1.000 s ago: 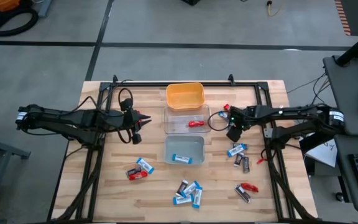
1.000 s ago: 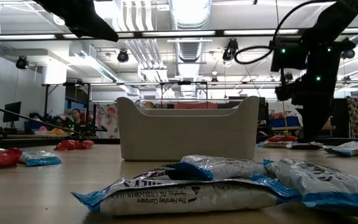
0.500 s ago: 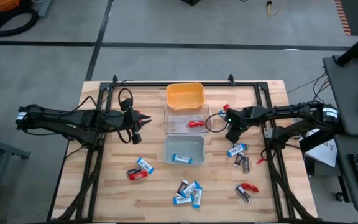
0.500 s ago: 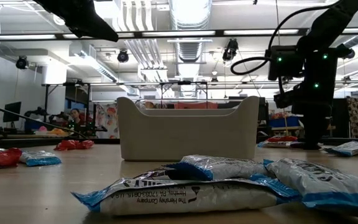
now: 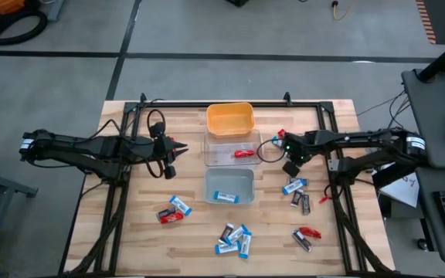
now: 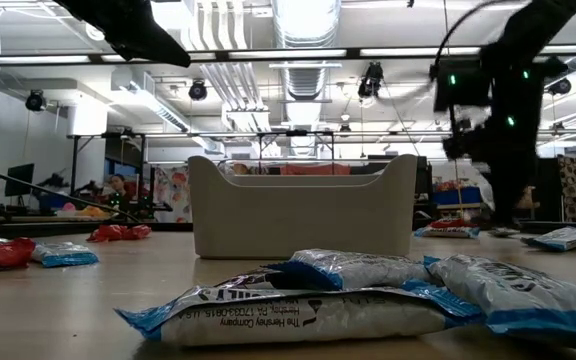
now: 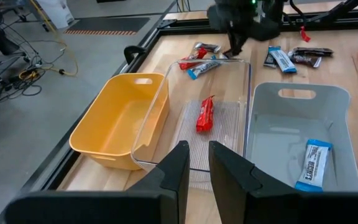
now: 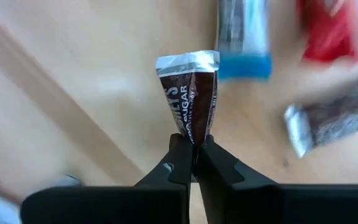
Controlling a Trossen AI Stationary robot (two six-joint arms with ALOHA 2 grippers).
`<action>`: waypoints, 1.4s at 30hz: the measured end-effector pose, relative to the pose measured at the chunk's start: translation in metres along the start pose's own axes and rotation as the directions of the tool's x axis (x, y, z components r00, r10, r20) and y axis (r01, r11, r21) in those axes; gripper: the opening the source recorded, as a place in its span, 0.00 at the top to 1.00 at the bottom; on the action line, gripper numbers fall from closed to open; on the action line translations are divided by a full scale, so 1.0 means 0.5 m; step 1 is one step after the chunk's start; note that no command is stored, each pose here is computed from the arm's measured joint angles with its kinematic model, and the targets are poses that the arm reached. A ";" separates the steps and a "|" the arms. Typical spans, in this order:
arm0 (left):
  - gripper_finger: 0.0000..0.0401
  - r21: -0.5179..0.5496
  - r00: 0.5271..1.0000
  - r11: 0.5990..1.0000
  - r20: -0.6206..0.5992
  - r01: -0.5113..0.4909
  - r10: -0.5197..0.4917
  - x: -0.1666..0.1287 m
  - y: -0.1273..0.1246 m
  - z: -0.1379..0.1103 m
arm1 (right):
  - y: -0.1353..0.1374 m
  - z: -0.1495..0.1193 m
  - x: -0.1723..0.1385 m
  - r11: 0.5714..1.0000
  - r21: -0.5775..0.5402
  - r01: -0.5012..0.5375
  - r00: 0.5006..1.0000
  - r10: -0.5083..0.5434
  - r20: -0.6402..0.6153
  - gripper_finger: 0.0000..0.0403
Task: Organize candy in baskets
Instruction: Put the brown chocolate bar into the yellow bin
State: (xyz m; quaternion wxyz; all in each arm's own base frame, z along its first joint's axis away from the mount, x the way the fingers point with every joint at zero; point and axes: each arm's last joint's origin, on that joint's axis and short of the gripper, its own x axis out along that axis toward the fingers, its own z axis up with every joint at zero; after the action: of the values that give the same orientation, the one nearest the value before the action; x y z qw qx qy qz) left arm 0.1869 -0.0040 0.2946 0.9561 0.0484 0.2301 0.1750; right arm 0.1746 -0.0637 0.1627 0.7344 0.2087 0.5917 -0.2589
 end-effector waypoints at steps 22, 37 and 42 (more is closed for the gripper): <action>0.89 -0.008 1.000 1.000 0.000 -0.002 0.002 0.000 0.000 0.000 | 0.037 0.206 -0.166 0.974 -0.221 0.045 0.737 0.117 0.666 0.97; 0.89 -0.035 1.000 0.999 0.000 -0.003 0.003 0.000 0.000 0.000 | 0.001 0.326 -0.054 0.982 -0.144 0.124 0.589 0.044 0.807 0.97; 0.89 -0.035 1.000 0.999 0.000 -0.003 0.003 0.000 0.000 0.000 | 0.003 0.337 -0.031 0.983 -0.138 0.119 0.579 0.044 0.814 0.97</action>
State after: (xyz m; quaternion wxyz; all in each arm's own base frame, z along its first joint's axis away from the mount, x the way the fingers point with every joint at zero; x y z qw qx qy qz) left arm 0.1870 -0.0039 0.2946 0.9565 0.0321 0.2267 0.1806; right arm 0.3014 -0.1640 0.2137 0.9335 -0.0122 0.2138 -0.2875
